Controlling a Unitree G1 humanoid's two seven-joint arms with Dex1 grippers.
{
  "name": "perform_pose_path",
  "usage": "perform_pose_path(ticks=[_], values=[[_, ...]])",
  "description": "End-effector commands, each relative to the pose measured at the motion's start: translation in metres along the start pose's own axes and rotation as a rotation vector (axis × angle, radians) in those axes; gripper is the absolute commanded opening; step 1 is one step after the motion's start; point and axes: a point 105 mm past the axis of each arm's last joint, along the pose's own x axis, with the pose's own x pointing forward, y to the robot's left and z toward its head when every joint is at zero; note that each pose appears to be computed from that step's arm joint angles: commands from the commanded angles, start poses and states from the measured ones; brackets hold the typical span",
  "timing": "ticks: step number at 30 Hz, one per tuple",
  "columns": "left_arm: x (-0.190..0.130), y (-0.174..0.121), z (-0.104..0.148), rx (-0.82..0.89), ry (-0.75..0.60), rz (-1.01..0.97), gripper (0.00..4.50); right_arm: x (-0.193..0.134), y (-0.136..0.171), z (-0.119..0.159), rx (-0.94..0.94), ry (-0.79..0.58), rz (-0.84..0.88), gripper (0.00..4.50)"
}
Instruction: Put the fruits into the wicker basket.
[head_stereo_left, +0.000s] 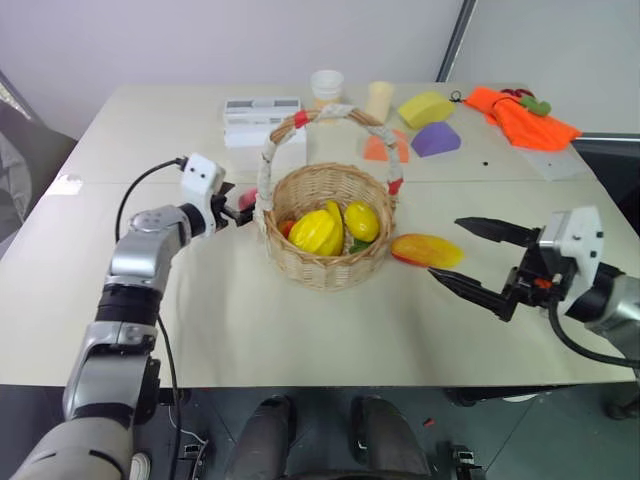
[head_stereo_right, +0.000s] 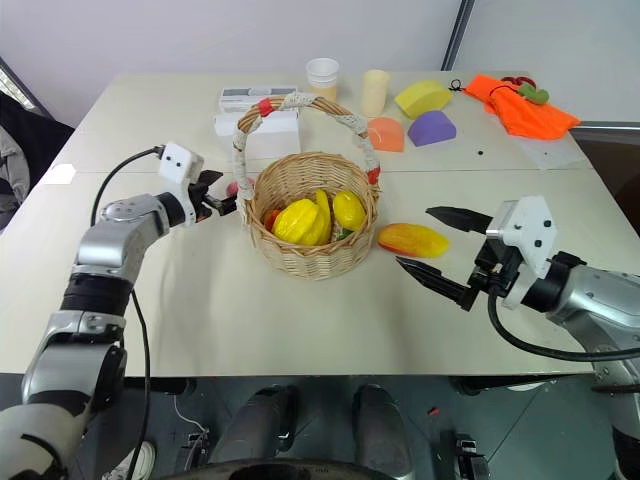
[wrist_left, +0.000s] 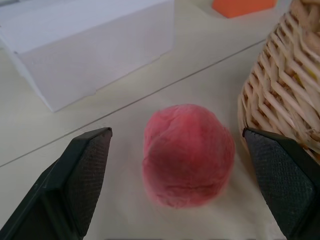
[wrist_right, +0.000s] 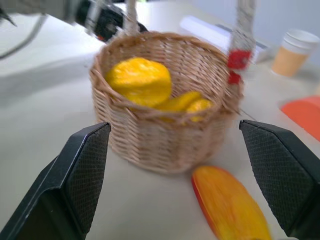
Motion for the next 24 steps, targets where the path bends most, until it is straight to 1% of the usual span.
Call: perform_pose_path(ticks=[1,5,7,8,9,11,12,16,18,20,22,24], values=[[0.006,0.006,0.008,0.05,0.005,0.025,4.5,0.004,0.008,0.01,-0.022,-0.035,0.023,4.31],[0.011,0.006,0.005,0.028,0.015,0.025,4.5,0.005,0.011,0.009,-0.02,-0.04,0.029,4.31],[0.011,0.007,0.003,0.024,0.018,0.029,3.95,0.006,0.012,0.009,-0.023,-0.044,0.032,4.5],[0.011,0.007,0.003,0.022,0.018,0.031,3.67,0.006,0.012,0.01,-0.025,-0.049,0.034,4.5],[0.011,0.008,0.002,0.021,0.017,0.032,3.14,0.006,0.013,0.011,-0.027,-0.053,0.035,4.5],[0.011,0.008,0.0,0.013,0.023,0.037,2.22,0.008,0.012,0.015,-0.034,-0.07,0.036,4.5],[0.01,0.009,-0.002,0.009,0.03,0.043,2.02,0.008,0.012,0.018,-0.039,-0.08,0.036,4.5],[0.004,0.018,-0.004,0.001,0.025,0.085,2.02,0.011,0.01,0.022,-0.053,-0.095,0.039,4.5],[-0.008,0.033,0.0,-0.011,-0.013,0.152,2.02,0.012,0.011,0.023,-0.061,-0.097,0.042,4.5],[-0.032,0.046,0.008,-0.045,-0.099,0.186,2.02,0.012,0.011,0.025,-0.068,-0.099,0.041,4.5],[-0.067,0.055,0.01,-0.071,-0.163,0.188,2.02,0.011,0.009,0.026,-0.071,-0.105,0.033,4.5],[-0.102,0.049,0.015,-0.097,-0.235,0.115,2.02,0.01,0.006,0.027,-0.067,-0.109,0.027,4.5]])
